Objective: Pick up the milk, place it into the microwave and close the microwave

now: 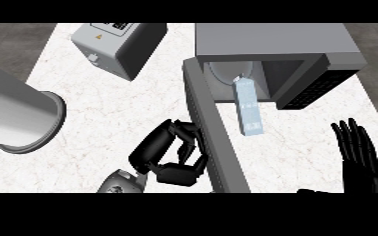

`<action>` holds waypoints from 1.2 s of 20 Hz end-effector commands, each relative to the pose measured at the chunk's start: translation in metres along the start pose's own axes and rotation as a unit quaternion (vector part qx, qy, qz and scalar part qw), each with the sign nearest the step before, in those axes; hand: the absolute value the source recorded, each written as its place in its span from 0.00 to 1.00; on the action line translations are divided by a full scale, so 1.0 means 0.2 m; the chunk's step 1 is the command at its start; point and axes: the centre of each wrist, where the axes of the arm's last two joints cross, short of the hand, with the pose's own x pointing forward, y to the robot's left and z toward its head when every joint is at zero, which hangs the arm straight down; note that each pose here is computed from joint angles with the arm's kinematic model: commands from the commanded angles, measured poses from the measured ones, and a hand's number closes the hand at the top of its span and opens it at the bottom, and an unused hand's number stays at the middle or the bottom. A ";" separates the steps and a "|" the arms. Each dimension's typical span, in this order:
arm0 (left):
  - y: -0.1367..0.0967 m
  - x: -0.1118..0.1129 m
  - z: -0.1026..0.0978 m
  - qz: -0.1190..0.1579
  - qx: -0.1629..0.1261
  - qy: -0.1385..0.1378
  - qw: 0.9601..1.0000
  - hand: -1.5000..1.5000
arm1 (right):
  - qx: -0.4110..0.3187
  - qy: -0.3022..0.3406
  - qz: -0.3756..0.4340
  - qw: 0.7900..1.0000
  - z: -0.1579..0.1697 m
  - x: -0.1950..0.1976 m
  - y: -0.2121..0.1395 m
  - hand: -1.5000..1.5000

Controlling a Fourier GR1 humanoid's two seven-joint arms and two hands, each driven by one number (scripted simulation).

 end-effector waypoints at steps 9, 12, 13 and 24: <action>-0.37 -0.12 -0.26 -0.015 -0.072 0.106 0.992 1.00 | 0.058 -0.044 -0.042 0.996 -0.16 0.24 -0.06 0.00; -0.42 -0.15 -0.28 -0.020 -0.083 0.115 0.990 1.00 | 0.073 -0.047 -0.044 0.995 -0.24 0.32 -0.01 0.00; -0.38 -0.09 -0.36 -0.020 -0.090 0.126 0.988 0.00 | 0.093 -0.050 -0.058 0.993 -0.20 0.29 0.06 0.00; -0.28 0.07 -0.56 0.050 0.011 0.006 0.999 1.00 | 0.195 -0.084 -0.086 0.973 -0.38 0.44 0.06 0.00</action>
